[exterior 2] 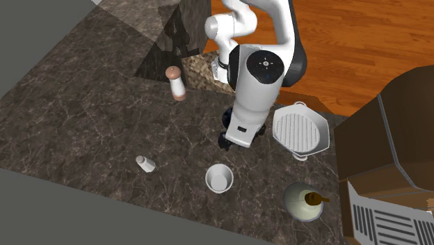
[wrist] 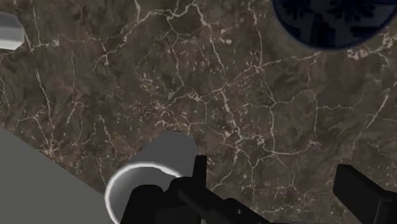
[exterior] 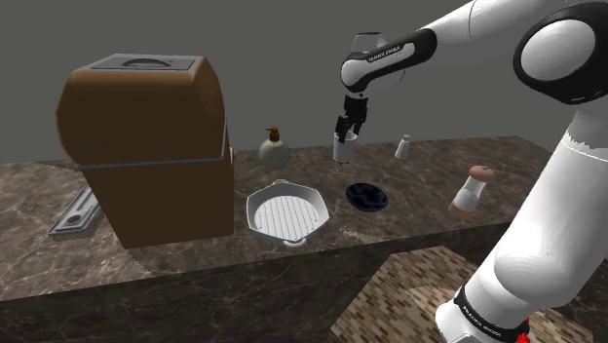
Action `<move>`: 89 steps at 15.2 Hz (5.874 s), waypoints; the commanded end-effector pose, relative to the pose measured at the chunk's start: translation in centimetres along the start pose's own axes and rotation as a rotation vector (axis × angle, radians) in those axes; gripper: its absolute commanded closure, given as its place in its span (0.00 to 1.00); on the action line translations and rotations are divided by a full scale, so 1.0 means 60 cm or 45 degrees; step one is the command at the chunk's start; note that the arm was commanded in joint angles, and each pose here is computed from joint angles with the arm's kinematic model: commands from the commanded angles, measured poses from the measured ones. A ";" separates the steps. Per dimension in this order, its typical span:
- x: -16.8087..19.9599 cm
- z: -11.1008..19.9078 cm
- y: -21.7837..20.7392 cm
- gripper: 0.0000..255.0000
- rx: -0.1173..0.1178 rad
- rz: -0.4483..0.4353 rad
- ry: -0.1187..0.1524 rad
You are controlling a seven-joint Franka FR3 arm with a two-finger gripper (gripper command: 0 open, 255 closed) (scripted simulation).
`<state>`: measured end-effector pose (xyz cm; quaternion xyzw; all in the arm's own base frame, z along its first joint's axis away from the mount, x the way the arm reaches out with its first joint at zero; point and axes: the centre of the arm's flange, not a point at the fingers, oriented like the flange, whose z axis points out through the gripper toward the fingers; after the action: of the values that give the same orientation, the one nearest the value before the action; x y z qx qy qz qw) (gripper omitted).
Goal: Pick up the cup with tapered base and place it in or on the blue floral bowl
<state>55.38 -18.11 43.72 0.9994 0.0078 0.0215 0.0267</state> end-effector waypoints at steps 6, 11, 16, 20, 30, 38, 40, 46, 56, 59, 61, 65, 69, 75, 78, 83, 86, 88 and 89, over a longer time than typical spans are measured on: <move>0.105 0.070 0.078 0.00 -0.048 0.018 0.010; 0.106 0.114 0.080 0.00 -0.048 0.018 0.010; 0.106 0.137 0.081 0.00 -0.048 0.018 0.010; 0.106 0.137 0.081 0.00 -0.048 0.018 0.010; 0.106 0.137 0.081 1.00 -0.048 0.018 0.010; 0.108 0.084 0.084 1.00 -0.048 0.018 0.010; 0.109 0.067 0.084 1.00 -0.048 0.018 0.010; 0.111 0.014 0.087 1.00 -0.048 0.018 0.010; 0.080 -0.057 0.064 1.00 -0.048 0.018 0.010; 0.028 -0.069 0.024 1.00 -0.048 0.018 0.010; -0.006 -0.078 -0.002 1.00 -0.048 0.018 0.010; -0.074 -0.094 -0.055 1.00 -0.048 0.018 0.010; -0.142 -0.111 -0.108 1.00 -0.048 0.018 0.010; -0.244 -0.136 -0.188 1.00 -0.048 0.018 0.010; -0.267 -0.124 -0.207 1.00 -0.048 0.018 0.010; -0.269 -0.080 -0.209 1.00 -0.048 0.018 0.010; -0.270 -0.054 -0.210 1.00 -0.048 0.018 0.010; -0.271 -0.036 -0.211 1.00 -0.048 0.018 0.010; -0.272 -0.027 -0.212 1.00 -0.048 0.018 0.010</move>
<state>38.79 -5.53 44.43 0.9987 0.0006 0.0250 0.0452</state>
